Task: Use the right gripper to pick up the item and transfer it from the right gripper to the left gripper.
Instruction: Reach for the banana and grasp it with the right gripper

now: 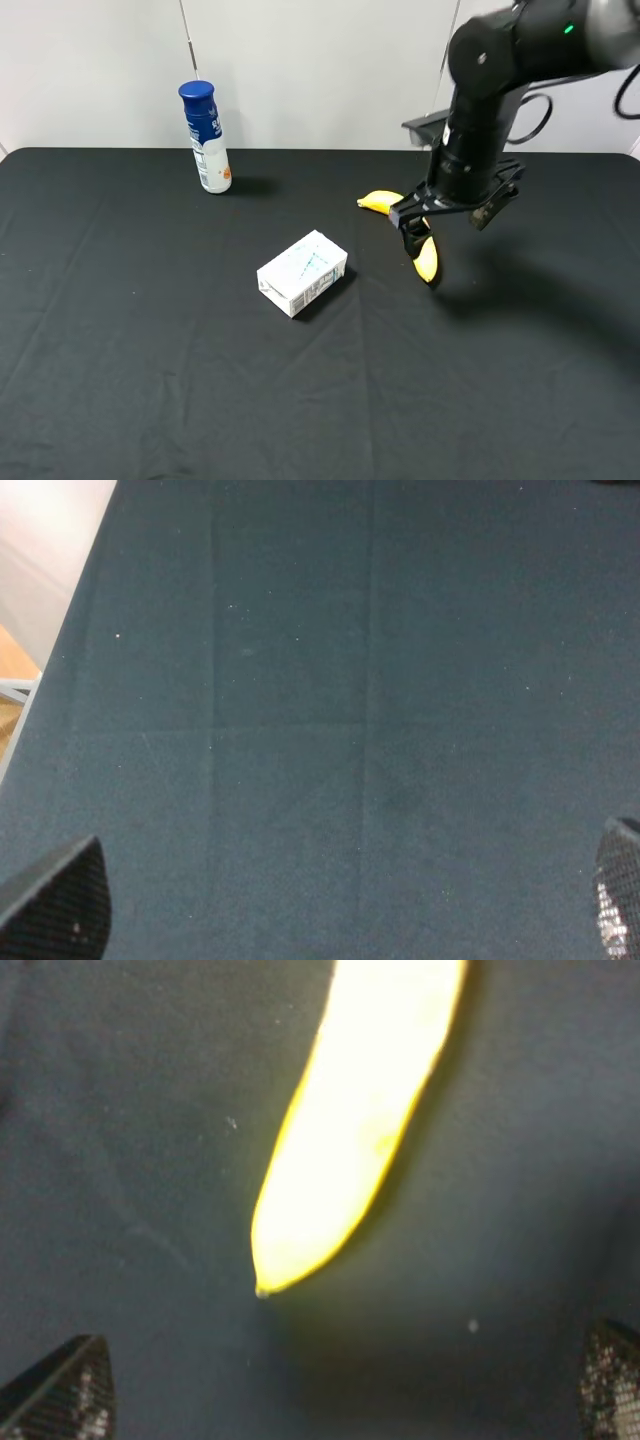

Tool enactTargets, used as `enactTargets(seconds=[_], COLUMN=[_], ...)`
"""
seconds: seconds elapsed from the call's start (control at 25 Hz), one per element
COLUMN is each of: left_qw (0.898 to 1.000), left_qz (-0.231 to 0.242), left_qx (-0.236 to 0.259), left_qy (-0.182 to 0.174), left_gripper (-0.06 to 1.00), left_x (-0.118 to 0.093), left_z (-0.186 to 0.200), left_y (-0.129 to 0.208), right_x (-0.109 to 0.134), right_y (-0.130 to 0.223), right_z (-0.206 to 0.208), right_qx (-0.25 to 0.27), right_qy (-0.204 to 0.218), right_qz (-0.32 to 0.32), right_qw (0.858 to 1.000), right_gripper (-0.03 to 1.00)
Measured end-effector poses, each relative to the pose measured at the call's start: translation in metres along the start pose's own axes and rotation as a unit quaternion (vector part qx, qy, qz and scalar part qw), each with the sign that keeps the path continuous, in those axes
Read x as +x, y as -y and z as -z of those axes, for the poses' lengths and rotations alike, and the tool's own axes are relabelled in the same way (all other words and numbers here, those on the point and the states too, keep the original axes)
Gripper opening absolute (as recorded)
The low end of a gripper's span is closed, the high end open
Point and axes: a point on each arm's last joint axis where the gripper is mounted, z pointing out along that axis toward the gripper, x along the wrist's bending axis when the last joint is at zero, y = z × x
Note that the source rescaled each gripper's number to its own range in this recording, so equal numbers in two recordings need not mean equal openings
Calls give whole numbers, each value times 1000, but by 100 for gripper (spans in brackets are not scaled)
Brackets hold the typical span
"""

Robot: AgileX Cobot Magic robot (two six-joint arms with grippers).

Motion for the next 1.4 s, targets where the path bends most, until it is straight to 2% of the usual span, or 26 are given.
enactTargets(seconds=[0.56,0.84,1.08,1.4], left_qw=[1000,1000,1000,1000], left_qz=[0,0,0,0], left_qx=[0,0,0,0], left_qy=[0,0,0,0], left_gripper=[93,93,93,93], left_x=[0,0,0,0], left_z=[0,0,0,0], left_y=[0,0,0,0], right_x=[3,-16,-12,-12], right_y=[-12,-13,-13,-13], right_z=[-39,-60,-65,-65], right_qx=[-13,11,16,14], right_qy=[-4,-13,-36,-36], right_qz=[8,-15,-17,-14], right_qw=[1000,1000,999,999], right_gripper=[100,100,100,100])
